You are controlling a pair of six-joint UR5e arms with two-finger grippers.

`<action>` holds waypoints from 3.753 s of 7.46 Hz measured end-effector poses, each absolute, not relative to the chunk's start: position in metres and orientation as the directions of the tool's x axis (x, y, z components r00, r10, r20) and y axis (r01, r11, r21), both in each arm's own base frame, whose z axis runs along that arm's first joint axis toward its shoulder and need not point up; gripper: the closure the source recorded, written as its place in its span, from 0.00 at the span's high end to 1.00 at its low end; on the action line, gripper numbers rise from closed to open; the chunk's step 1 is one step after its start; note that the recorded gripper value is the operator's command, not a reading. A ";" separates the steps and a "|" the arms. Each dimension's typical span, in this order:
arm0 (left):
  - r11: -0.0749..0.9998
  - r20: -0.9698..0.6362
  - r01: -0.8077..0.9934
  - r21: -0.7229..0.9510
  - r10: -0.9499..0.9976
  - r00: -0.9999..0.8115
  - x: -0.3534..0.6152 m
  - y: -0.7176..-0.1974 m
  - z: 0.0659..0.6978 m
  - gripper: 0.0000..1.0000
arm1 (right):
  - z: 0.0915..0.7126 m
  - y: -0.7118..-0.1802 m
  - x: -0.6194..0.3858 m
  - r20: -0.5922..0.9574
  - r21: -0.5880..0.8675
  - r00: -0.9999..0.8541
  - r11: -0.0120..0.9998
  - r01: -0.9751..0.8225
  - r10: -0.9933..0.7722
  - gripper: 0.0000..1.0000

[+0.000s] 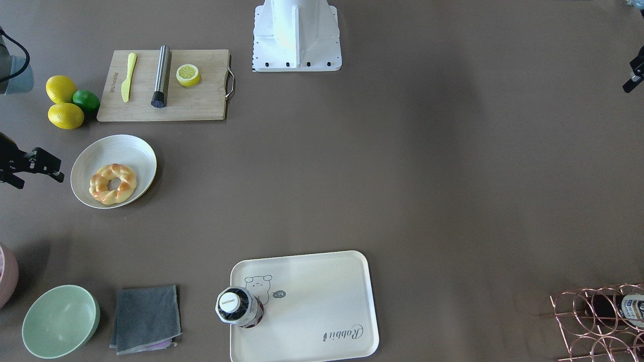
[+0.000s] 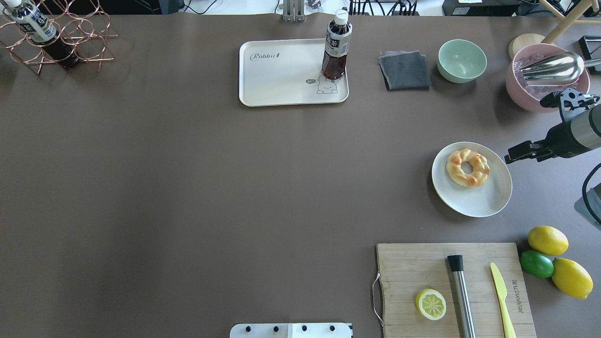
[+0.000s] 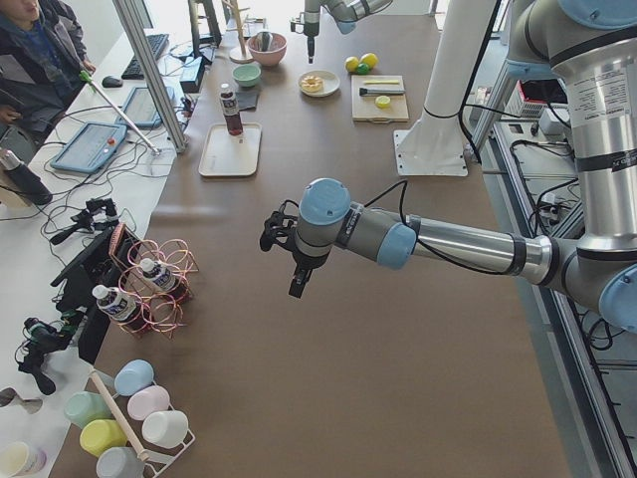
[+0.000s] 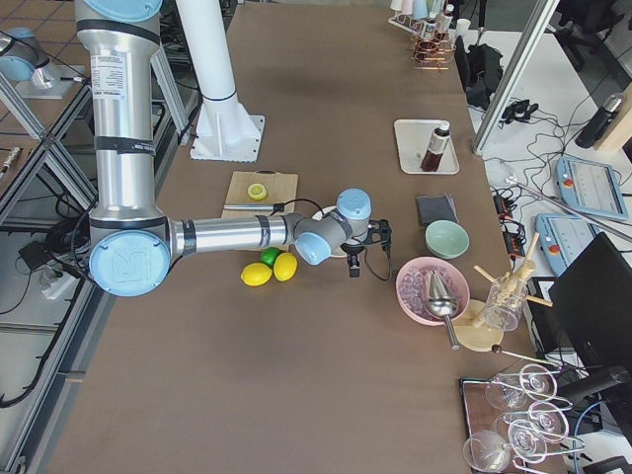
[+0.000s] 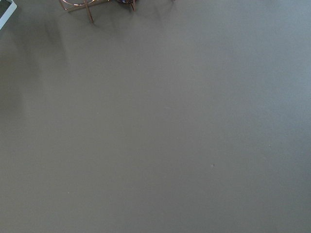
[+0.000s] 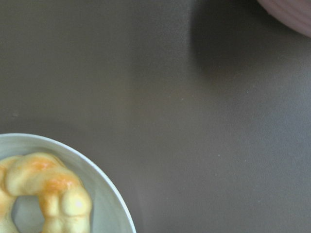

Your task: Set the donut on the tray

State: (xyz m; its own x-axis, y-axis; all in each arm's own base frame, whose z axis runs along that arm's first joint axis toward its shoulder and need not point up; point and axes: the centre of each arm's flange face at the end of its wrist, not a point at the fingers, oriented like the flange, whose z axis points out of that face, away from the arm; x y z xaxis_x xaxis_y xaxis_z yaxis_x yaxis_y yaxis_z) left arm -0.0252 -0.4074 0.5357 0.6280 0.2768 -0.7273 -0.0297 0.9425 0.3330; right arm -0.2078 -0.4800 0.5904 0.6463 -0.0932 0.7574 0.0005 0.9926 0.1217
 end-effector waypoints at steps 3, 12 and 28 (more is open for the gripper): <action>0.944 -0.730 -0.031 0.328 0.274 0.627 -0.025 -0.407 0.538 0.97 | 0.592 -0.473 -0.228 0.745 0.134 0.658 0.991 0.016 -0.112 0.50; 0.954 -0.751 0.001 0.300 0.235 0.617 -0.019 -0.414 0.526 0.96 | 0.556 -0.478 -0.249 0.760 0.190 0.628 0.981 0.033 -0.168 0.00; 0.986 -0.893 0.097 -0.133 -0.161 0.419 0.437 -0.418 0.203 0.74 | 0.221 -0.414 -0.439 0.868 -0.010 0.493 0.994 -0.107 0.062 0.00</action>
State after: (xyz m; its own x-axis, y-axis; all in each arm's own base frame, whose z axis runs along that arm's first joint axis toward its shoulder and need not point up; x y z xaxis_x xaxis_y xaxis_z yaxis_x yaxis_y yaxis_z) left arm 0.4372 -0.4176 0.2025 0.4193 -0.1613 -0.8934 0.0967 0.9864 -0.1328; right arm -0.4394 -0.4141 0.2207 0.4930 0.0619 0.8678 -0.1065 0.9943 -0.0104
